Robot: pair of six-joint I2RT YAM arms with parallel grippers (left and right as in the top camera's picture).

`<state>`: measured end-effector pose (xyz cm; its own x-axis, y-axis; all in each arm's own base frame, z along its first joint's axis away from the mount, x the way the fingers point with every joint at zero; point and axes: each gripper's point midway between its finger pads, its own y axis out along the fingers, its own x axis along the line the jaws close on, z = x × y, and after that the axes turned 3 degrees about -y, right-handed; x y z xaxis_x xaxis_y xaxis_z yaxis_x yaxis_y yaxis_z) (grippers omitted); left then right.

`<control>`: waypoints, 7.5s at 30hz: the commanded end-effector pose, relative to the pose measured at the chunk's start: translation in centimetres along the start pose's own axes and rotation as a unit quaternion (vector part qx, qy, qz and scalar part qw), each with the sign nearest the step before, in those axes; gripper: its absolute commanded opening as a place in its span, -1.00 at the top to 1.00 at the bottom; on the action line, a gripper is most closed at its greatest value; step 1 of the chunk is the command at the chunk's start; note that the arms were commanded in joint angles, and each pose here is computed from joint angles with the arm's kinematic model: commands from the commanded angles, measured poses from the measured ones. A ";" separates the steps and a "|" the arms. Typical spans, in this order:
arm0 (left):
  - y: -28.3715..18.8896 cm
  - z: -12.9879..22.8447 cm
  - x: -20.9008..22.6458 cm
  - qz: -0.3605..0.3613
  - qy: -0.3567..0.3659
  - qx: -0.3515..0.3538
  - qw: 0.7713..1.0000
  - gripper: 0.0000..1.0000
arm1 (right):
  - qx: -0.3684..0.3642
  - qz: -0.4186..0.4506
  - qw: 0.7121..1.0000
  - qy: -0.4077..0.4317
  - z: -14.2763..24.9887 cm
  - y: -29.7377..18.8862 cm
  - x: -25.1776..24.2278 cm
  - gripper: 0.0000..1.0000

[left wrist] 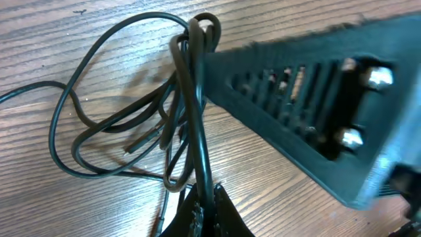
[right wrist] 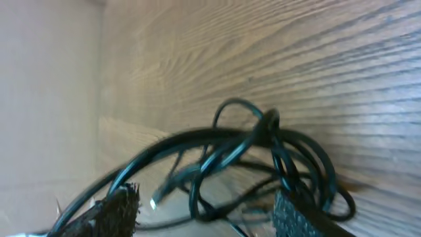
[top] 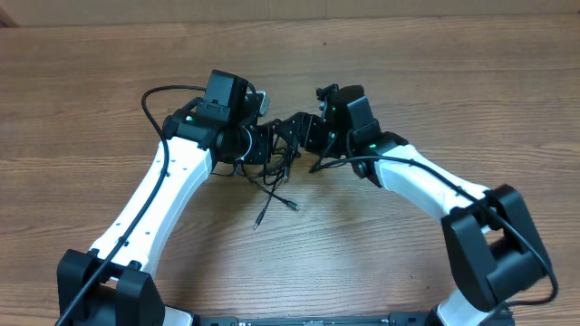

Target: Untangle cables

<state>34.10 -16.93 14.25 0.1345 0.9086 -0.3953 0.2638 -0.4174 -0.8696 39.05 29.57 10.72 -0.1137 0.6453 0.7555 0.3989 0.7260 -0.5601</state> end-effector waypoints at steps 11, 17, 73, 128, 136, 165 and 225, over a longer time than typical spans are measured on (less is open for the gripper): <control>-0.9 -0.2 -1.9 0.050 0.011 0.000 0.999 0.92 | -0.033 0.086 0.991 0.092 2.2 2.7 -2.4 0.00; -1.1 0.1 -3.2 0.088 0.027 0.009 0.996 0.92 | -0.026 0.120 0.987 0.103 2.8 3.1 -4.7 0.92; -30.4 -3.2 33.5 -0.276 -0.331 -0.311 0.847 0.92 | -0.174 0.527 0.766 0.324 -2.5 -35.5 -38.2 0.92; -16.1 -16.5 47.7 -0.366 -0.296 -0.228 0.852 0.88 | -0.054 0.470 0.861 0.188 -2.6 -22.1 -29.2 0.92; -9.1 -17.1 40.9 -0.170 -0.314 -0.171 0.918 -0.99 | -0.050 0.468 0.864 0.180 -2.6 -21.6 -28.8 0.92; 1.0 -5.0 30.2 -0.279 -0.372 0.140 0.874 0.91 | -0.067 0.463 0.867 0.173 -3.5 -21.5 -28.8 0.92; -18.1 -19.2 12.4 0.159 -0.108 -0.153 0.969 -1.00 | 0.082 0.149 0.985 0.042 0.7 -19.5 -14.4 -1.00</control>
<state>50.36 2.10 27.01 -0.0696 0.6707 -0.7384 0.4636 -0.6337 -0.6193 32.51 5.64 6.49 0.2086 0.8146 0.5412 0.1656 0.5159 -0.8405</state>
